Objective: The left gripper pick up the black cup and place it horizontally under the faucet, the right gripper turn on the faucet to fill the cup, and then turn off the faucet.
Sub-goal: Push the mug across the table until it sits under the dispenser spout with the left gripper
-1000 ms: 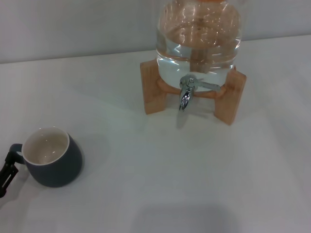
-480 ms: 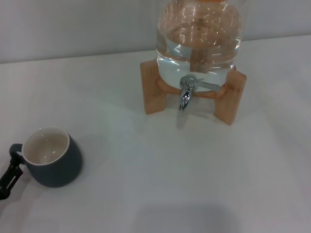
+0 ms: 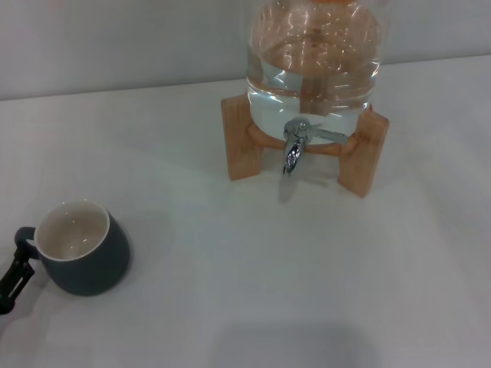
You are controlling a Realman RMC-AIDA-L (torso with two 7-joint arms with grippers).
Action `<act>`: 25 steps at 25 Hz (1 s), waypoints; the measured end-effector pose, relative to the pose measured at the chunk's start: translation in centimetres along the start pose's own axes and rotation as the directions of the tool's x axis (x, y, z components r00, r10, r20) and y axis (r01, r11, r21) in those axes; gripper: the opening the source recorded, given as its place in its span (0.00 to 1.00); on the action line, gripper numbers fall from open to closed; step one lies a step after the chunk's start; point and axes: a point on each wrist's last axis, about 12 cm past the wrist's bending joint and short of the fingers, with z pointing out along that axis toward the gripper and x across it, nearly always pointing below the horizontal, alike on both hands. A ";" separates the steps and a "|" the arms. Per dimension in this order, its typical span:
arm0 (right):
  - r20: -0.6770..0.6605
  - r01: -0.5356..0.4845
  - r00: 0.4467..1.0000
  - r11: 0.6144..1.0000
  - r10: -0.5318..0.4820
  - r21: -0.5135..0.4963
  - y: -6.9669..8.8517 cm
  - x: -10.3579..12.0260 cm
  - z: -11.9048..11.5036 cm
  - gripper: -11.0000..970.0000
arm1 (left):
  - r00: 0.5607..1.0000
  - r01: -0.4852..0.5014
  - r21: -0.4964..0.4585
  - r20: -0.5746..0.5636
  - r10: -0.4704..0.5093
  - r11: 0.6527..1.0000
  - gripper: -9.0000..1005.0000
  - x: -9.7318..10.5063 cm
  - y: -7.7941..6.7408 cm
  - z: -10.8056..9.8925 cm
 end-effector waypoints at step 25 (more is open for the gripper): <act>0.005 -0.001 1.000 1.000 0.001 0.009 -0.1 -0.1 0.0 0.88 | 1.000 -0.002 -0.001 -0.005 0.002 1.000 0.89 -0.1 0.1 0.6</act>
